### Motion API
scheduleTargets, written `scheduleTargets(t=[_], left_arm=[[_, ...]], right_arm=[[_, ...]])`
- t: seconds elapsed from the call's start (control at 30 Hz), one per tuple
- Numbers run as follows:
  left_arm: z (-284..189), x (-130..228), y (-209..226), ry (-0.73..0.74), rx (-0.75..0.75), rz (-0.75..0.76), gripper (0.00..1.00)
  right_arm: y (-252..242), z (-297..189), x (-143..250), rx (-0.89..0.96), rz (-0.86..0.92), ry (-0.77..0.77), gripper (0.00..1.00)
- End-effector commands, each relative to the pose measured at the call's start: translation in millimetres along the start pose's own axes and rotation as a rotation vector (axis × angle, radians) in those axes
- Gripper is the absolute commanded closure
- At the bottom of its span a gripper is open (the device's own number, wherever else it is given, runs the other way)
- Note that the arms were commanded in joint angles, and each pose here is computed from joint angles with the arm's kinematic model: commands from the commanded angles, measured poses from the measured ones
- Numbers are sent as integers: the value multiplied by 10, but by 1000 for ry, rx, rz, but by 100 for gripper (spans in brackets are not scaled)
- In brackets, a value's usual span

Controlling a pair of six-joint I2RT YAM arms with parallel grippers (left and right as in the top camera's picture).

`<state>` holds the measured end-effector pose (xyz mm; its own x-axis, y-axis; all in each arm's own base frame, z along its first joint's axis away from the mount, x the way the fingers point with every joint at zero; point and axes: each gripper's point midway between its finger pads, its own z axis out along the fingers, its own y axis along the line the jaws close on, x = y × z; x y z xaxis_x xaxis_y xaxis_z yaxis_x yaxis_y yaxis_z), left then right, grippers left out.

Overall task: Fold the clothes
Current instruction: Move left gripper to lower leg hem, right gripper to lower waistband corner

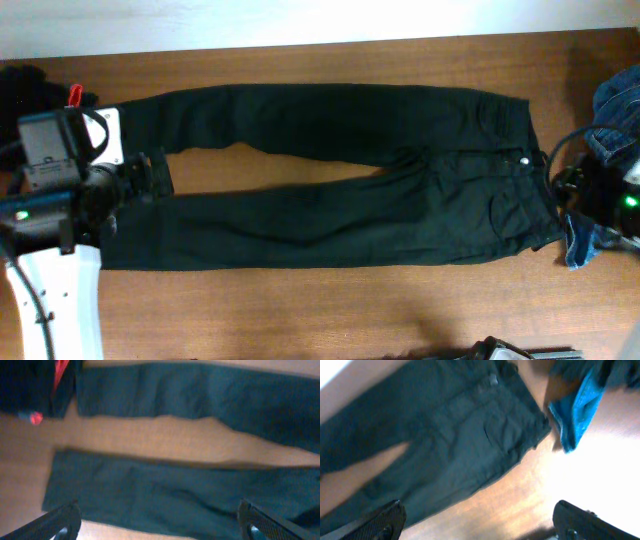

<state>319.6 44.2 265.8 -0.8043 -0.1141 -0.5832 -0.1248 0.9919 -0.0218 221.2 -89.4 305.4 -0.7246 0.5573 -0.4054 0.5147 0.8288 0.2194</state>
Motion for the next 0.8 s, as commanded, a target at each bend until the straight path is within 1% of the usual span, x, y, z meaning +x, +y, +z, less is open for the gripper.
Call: scheduleTargets(t=[0.0, 0.1, 0.2, 0.37, 0.57, 0.77], left_arm=[[244, 234, 97, 72, -47, -106, 1], [430, 354, 249, 84, -85, -178, 1], [578, 460, 408, 88, -109, -254, 1], [846, 607, 578, 67, -106, -325, 0], [1050, 872, 698, 88, -121, -441, 1], [1076, 1054, 718, 134, -139, -571, 1]], right_arm=[[-127, 361, 161, 35, 31, 102, 1], [-272, 696, 300, 84, 58, 184, 1], [-461, 881, 374, 179, 118, 213, 1], [-611, 1040, 358, 254, 199, 182, 1], [-652, 1318, 258, 249, 289, 118, 1], [-744, 1603, 291, 283, 315, 163, 1]])
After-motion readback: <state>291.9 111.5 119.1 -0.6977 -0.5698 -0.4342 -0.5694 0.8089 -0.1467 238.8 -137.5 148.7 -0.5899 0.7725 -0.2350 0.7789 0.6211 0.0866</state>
